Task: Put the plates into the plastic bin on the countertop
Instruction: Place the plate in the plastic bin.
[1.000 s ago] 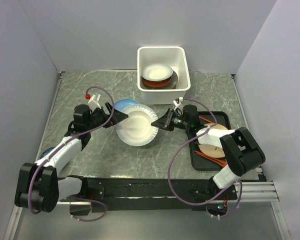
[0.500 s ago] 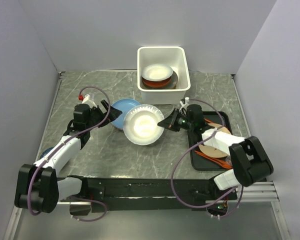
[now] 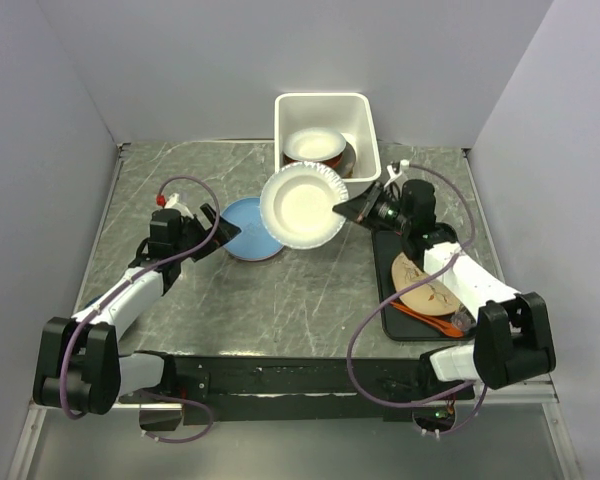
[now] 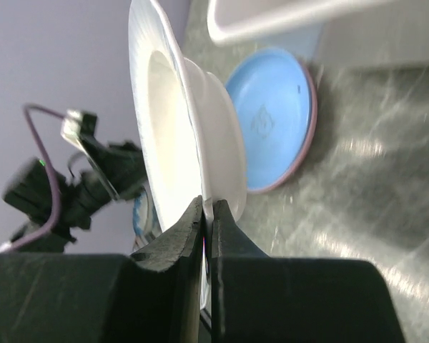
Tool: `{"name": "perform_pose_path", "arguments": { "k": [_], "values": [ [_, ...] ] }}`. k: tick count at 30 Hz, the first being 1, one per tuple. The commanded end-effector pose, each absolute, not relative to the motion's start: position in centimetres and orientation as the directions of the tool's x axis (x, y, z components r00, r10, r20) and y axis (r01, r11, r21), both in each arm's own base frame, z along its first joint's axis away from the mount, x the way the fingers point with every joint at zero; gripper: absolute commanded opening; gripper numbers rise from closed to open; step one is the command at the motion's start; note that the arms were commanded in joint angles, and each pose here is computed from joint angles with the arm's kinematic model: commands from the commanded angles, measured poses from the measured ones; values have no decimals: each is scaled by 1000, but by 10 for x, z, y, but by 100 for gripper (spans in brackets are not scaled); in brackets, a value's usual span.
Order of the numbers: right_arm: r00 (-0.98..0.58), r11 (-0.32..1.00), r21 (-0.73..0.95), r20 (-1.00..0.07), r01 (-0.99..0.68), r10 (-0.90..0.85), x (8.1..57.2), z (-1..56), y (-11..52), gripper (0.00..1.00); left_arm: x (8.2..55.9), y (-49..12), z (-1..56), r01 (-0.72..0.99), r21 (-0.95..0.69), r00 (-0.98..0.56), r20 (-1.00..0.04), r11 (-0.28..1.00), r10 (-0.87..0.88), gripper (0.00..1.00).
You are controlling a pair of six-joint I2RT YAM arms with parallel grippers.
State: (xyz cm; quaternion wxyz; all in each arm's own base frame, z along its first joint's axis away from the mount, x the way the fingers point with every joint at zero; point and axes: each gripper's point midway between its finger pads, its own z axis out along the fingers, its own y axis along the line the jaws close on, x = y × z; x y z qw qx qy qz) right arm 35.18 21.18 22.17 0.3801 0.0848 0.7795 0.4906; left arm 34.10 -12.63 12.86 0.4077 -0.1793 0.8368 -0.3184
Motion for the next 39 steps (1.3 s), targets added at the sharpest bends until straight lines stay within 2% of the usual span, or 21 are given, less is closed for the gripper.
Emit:
{"name": "perform_pose_path", "arguments": {
  "k": [1,14,34,39],
  "values": [
    [-559,416,799,-600,-433,571,390,316,206,0,344,-124,144,-29,-682,-575,-587,731,-570,99],
    [-499,409,806,-588,-429,636,497,355,191,0,336,-128,129,-50,-713,-595,-541,699,-594,99],
    [-419,420,848,-527,-325,740,578,354,175,0,356,-145,107,-27,-741,-661,-491,671,-568,99],
    [-408,422,858,-511,-292,756,593,348,171,0,354,-143,111,-23,-735,-648,-505,677,-570,99]
  ]
}}
